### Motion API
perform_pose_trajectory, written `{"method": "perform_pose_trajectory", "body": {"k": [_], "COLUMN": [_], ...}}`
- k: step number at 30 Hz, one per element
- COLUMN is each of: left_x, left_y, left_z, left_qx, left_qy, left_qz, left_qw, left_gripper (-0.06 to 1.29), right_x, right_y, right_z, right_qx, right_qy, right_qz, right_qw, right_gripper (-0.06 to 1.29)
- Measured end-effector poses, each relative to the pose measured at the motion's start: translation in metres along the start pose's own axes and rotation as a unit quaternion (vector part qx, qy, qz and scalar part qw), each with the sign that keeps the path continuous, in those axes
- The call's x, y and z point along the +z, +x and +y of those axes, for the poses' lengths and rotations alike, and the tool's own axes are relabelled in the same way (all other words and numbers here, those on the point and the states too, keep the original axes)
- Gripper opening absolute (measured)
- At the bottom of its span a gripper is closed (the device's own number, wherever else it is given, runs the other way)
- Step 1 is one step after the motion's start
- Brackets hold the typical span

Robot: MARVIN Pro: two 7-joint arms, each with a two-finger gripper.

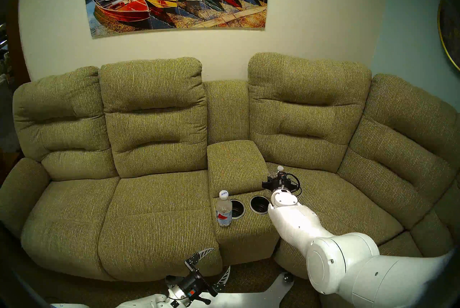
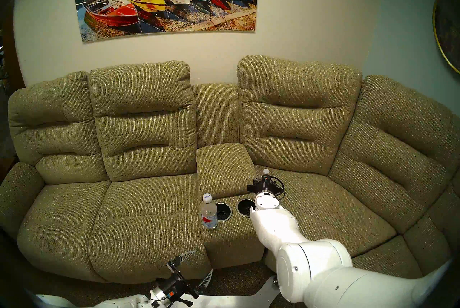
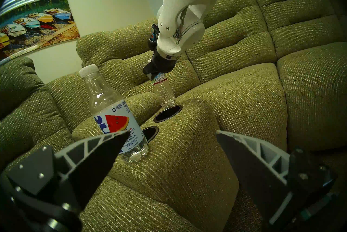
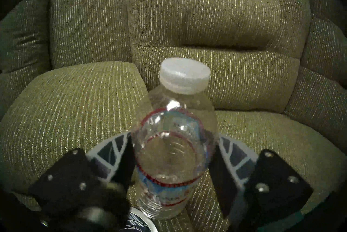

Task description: Put bottles into cup holders

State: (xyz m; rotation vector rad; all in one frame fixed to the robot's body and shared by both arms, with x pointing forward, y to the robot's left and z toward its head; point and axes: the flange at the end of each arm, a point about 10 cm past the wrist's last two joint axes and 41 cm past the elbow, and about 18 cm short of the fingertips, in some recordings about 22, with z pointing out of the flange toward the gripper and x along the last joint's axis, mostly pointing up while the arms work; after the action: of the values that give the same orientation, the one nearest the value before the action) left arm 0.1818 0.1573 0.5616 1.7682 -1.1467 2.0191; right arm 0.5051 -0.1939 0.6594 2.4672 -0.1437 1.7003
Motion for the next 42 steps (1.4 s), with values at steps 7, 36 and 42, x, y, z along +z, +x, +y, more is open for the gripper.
{"method": "perform_pose_trajectory", "body": {"k": [7, 36, 42], "left_x": [0.000, 0.000, 0.000], "left_y": [0.000, 0.000, 0.000], "left_z": [0.000, 0.000, 0.000], "left_qx": [0.000, 0.000, 0.000], "left_qy": [0.000, 0.000, 0.000], "left_qz": [0.000, 0.000, 0.000], "left_qw": [1.0000, 1.0000, 1.0000], "left_gripper": [1.27, 1.27, 1.27], "right_x": [-0.004, -0.065, -0.071], "right_y": [-0.008, -0.050, -0.056], "right_z": [0.002, 0.005, -0.001], "right_qx": [0.019, 0.126, 0.136], "right_qy": [-0.028, -0.034, -0.015], "right_qz": [0.017, 0.150, 0.120], "right_qw": [0.9993, 0.9801, 0.9834], "right_gripper": [0.70, 0.65, 0.65]}}
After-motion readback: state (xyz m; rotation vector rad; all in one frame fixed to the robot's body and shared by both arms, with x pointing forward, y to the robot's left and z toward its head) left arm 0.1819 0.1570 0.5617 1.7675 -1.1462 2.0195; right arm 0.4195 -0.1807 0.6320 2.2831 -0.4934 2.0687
